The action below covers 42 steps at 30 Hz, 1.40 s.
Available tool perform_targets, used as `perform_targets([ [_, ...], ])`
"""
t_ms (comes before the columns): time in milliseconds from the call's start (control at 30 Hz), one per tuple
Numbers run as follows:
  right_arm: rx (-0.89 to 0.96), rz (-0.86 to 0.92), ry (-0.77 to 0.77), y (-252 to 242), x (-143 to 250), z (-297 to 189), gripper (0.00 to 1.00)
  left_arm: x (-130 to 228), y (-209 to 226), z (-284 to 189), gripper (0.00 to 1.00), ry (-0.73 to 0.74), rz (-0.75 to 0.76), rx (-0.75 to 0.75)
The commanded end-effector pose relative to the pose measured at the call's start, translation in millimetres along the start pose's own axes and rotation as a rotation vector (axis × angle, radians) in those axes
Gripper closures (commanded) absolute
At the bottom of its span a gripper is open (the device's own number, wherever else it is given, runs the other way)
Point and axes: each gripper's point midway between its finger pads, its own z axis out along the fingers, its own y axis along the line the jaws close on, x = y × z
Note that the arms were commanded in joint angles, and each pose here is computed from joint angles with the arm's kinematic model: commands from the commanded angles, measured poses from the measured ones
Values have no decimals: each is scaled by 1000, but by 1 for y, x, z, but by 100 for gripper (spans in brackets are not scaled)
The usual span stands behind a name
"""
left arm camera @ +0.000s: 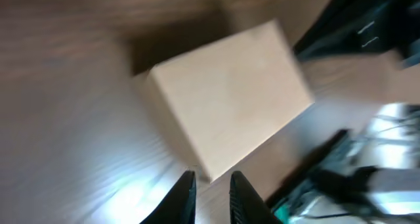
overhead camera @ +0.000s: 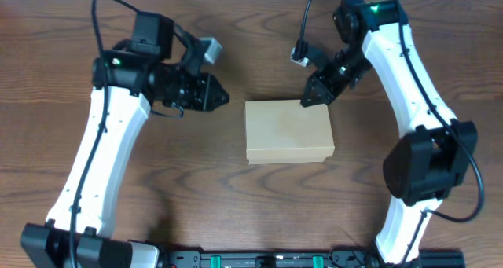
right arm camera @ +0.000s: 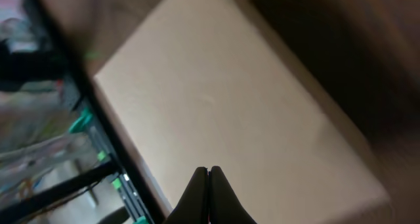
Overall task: Pack container
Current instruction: 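Lower both grippers onto the top of the closed lid, then press down on the lid with both grippers to seat it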
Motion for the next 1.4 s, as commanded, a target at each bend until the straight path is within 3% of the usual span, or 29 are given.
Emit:
perform_targets([
  [0,231,184,1,-12,8,-28,98,9,22,3,85,45,60,-238],
  [333,320,188,-93,26,26,-76,98,16,16,18,91,75,100,-377],
  [733,272,295,29,17,52,-27,98,47,46,59,92,126,-11,-434],
  [933,317,303,60,19,52,-12,99,48,36,81,91,114,79,-532],
  [1200,334,302,46,15,49,-13,98,52,40,128,90,187,56,-480],
  [1367,337,303,34,12,47,-14,98,41,34,123,90,166,66,-478],
])
